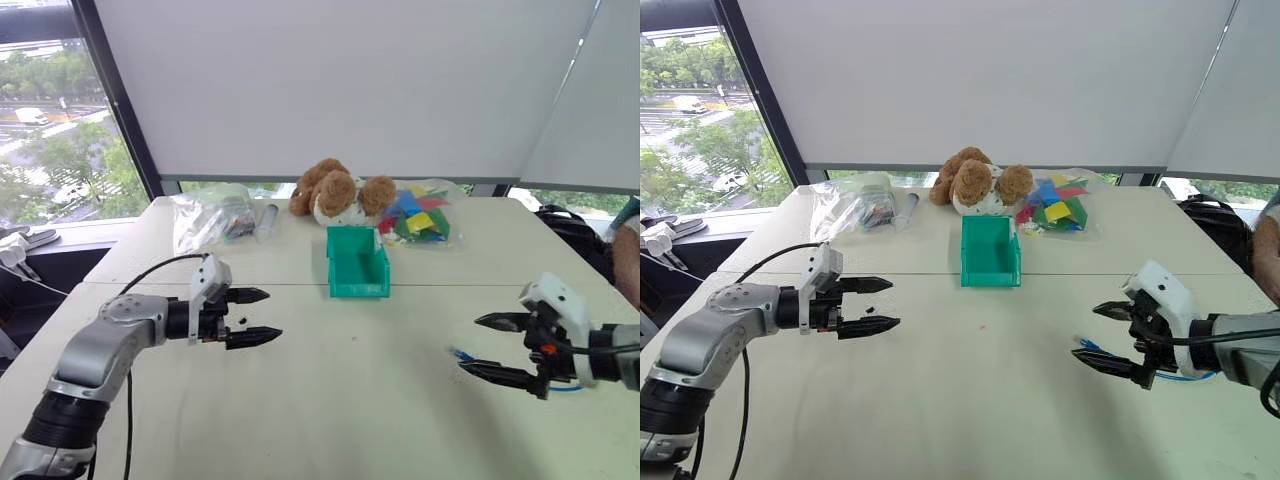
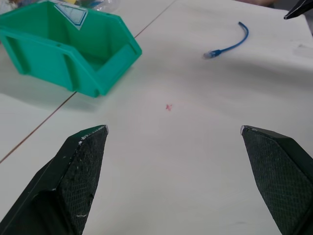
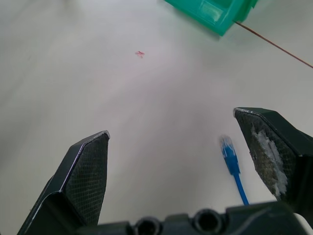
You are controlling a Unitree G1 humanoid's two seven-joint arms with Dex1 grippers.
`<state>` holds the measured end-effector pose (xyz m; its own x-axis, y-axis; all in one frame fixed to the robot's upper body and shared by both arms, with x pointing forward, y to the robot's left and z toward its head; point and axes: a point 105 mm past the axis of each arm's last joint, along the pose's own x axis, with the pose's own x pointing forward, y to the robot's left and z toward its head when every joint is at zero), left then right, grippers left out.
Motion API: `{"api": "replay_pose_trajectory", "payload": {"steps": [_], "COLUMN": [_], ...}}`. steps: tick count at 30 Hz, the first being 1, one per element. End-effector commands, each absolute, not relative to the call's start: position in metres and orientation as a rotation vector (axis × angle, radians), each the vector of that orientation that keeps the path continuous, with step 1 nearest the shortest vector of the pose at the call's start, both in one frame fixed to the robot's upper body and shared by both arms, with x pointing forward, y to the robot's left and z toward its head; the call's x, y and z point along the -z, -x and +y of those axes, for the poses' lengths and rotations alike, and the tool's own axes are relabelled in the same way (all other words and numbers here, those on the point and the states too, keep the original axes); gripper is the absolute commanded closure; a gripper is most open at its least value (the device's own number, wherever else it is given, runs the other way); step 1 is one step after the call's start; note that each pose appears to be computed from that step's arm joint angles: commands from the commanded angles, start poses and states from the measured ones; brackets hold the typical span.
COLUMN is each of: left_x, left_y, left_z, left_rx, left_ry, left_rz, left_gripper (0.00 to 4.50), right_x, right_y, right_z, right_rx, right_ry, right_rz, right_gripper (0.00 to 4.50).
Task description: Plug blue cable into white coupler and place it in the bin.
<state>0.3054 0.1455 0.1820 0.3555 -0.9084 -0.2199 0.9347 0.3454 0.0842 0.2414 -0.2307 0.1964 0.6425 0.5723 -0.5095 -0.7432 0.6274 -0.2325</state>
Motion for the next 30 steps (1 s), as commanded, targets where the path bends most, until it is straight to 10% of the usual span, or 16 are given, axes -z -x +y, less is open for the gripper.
{"api": "replay_pose_trajectory", "payload": {"steps": [1,30], "left_x": [-0.196,-0.201], "left_y": [-0.301,-0.307], "left_z": [0.145,0.13], "left_rx": [1.22,1.226], "left_ry": [-0.218,-0.205], "left_rz": [0.097,0.03], "left_gripper": [0.0,0.0], "right_x": [-0.208,-0.188], "right_y": [-0.237,-0.238], "right_z": [-0.229,-0.242], "right_rx": [-0.782,-0.703], "right_ry": [0.491,0.475], "right_rz": [0.383,0.394], "right_gripper": [0.06,0.06]}}
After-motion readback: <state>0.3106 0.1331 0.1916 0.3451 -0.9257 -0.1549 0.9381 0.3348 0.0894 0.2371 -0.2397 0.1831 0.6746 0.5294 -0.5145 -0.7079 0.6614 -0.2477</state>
